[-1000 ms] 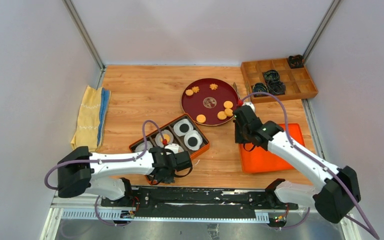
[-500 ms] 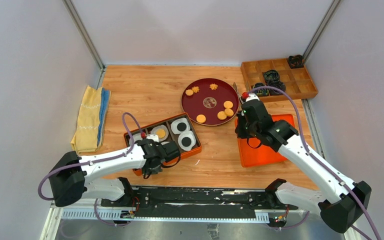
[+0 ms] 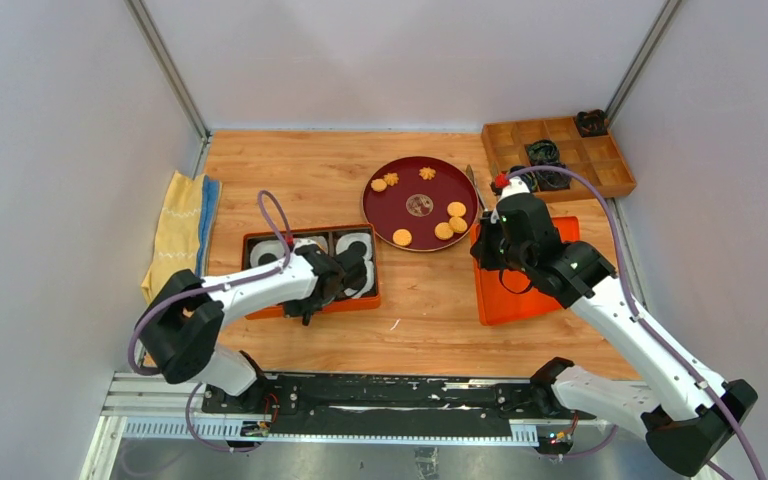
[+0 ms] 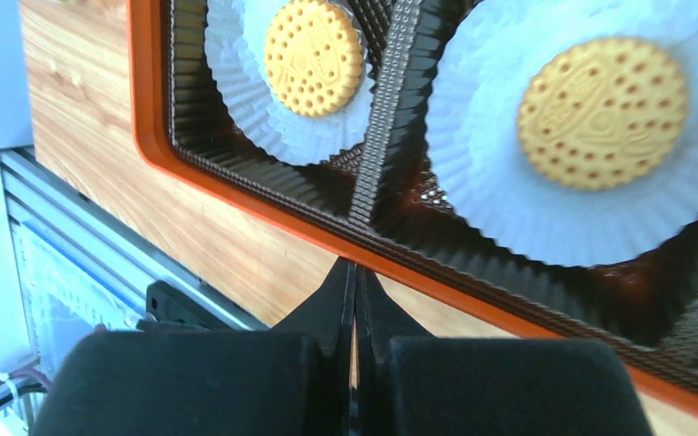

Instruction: Pack the cookies

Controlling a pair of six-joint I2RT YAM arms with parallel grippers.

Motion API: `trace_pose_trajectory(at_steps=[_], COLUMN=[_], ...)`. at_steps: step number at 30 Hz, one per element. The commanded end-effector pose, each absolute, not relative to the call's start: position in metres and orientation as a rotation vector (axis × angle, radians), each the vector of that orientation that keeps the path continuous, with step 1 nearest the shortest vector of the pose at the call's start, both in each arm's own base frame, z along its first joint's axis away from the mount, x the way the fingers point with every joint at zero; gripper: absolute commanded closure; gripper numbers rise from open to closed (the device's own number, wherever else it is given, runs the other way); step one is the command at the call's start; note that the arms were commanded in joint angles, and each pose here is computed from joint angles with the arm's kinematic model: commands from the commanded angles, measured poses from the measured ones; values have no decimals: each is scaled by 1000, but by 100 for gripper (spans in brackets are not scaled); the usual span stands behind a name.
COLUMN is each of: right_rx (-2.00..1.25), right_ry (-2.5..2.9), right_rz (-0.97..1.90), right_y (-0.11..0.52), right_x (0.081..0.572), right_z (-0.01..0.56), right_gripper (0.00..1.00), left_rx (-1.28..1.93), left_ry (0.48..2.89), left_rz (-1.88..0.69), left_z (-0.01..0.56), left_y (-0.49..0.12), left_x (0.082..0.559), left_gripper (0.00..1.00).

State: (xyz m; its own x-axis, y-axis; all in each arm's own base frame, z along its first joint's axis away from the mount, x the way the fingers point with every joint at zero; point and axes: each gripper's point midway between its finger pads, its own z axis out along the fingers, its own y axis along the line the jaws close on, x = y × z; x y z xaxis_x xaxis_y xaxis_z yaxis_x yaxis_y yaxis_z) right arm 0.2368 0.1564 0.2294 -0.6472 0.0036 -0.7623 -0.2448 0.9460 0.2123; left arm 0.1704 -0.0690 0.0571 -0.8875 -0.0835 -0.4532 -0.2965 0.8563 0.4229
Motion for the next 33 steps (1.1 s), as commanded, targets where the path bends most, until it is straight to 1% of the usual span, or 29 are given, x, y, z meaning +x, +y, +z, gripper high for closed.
trace_pose_trajectory(at_steps=[1,4,6,10,13,16,20,25,29,33], right_rx=[-177,-177,-175,-166,-161,-156,-152,-140,-132,-124], right_ry=[2219,2213,2206,2191,2174,2165,2150,2125,2118,2122], right_rz=[341,341,336,322,331,334,327,301,287,276], right_y=[148,148,147,146,148,149,149,143,140,139], right_x=[239,241,242,245,247,251,253,255,256,257], right_z=[239,242,245,249,253,256,262,269,271,268], right_gripper=[100,100,100,100,100,100,100,100,100,100], left_rx=[-296,-283,-268,-224,-175,-117,-22,35,65,133], left_ry=[2447,2448,2483,2482,2498,2525,2604,2656,2686,2679], left_rz=[728,689,618,421,252,172,122,83,55,-42], left_z=[78,89,94,118,123,112,77,50,38,47], left_y=[-63,-71,-81,-109,-139,-169,-207,-236,-251,-284], left_x=[217,230,231,229,240,258,276,287,290,288], left_gripper=[100,100,100,100,100,100,100,100,100,100])
